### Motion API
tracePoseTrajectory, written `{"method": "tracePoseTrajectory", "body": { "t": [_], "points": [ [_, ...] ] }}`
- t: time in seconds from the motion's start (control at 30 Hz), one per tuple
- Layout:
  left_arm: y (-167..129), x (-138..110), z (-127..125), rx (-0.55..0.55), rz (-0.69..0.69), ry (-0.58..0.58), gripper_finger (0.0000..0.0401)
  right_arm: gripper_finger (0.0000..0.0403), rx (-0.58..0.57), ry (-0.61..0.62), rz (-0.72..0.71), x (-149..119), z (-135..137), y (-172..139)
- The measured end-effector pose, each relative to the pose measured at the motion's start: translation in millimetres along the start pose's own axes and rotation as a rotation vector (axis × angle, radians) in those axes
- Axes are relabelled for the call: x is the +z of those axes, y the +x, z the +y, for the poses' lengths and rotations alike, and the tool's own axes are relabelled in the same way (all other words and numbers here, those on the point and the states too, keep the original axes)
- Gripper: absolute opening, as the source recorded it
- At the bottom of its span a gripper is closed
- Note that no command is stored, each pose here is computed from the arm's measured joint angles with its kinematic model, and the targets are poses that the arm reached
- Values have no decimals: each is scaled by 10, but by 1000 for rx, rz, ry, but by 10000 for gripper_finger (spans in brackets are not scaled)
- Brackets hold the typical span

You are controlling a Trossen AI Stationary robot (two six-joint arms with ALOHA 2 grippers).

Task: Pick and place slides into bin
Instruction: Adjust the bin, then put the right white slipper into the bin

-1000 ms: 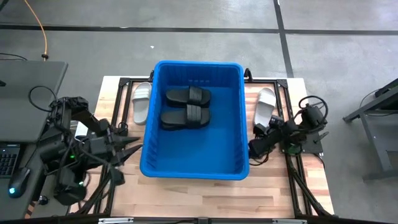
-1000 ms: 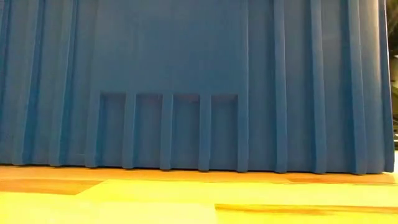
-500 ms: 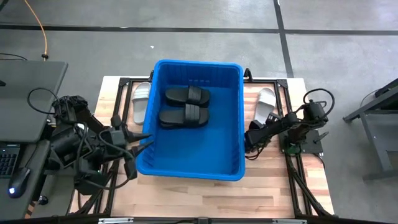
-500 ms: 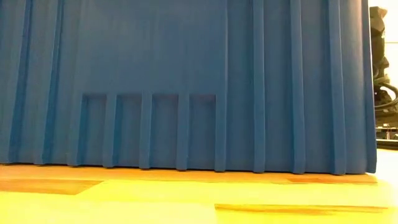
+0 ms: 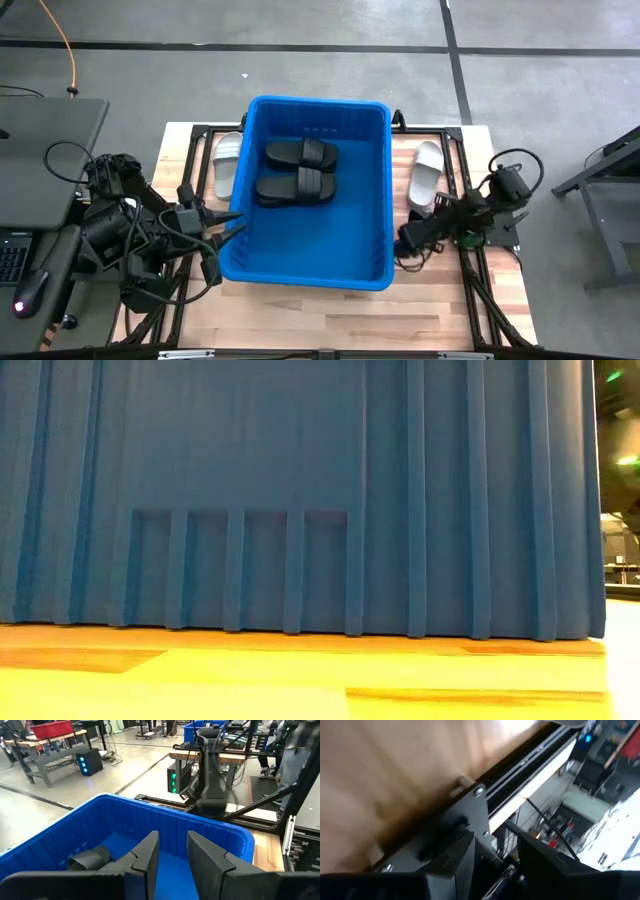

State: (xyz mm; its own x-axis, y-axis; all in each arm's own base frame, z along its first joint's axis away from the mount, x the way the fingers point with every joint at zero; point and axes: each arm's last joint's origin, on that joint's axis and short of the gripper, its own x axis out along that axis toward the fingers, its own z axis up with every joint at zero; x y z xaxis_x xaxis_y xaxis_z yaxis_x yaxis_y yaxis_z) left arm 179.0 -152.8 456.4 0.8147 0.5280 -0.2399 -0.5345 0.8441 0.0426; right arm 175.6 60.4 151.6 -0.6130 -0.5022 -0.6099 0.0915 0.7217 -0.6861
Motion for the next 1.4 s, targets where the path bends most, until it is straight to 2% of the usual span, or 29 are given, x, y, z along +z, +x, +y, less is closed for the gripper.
{"method": "tracePoseTrajectory", "body": {
  "t": [0.13, 0.27, 0.33, 0.43, 0.5, 0.6, 0.7, 0.9, 0.97, 1.13, 1.2, 1.27, 1.3, 1.33, 1.4],
  "points": [
    [1, 1, 0, 2, -2, 6, 92, 138, 28, -95, -14, -229, 163, -64],
    [0, 4, 7, 21, -23, 30, 92, 138, 118, -132, 15, -534, 326, -173],
    [1, 7, 10, 30, -33, 48, 92, 138, 149, -109, -43, -695, 369, -287],
    [1, 17, 18, 57, -65, 64, 92, 138, 228, -1, -177, -910, 383, -528],
    [34, 27, 30, 78, -70, 66, 92, 138, 332, 136, -315, -1058, 335, -736],
    [79, 32, 42, 84, -52, 62, 92, 138, 542, 340, -544, -1324, 169, -1047],
    [122, 38, 54, 88, -33, 55, 92, 138, 715, 510, -633, -1585, -56, -1239],
    [215, 53, 87, 114, -9, 55, 92, 138, 1152, 812, -963, -2038, -279, -1400],
    [247, 60, 101, 130, -9, 58, 92, 138, 1282, 926, -1051, -2096, -291, -1401],
    [316, 76, 133, 161, -5, 56, 92, 138, 1490, 1075, -1238, -2017, -175, -1486],
    [325, 78, 138, 166, -5, 55, 92, 138, 1581, 1209, -1427, -1938, -162, -1582],
    [325, 79, 139, 170, -8, 67, 92, 138, 1546, 1262, -1529, -1876, -151, -1671],
    [325, 79, 140, 172, -8, 90, 92, 138, 1481, 1264, -1558, -1825, -158, -1734],
    [323, 79, 140, 172, -6, 122, 92, 138, 1430, 1257, -1580, -1794, -150, -1784],
    [323, 80, 140, 172, -2, 169, 92, 138, 1407, 1334, -1585, -1676, -123, -1896]
  ]
}}
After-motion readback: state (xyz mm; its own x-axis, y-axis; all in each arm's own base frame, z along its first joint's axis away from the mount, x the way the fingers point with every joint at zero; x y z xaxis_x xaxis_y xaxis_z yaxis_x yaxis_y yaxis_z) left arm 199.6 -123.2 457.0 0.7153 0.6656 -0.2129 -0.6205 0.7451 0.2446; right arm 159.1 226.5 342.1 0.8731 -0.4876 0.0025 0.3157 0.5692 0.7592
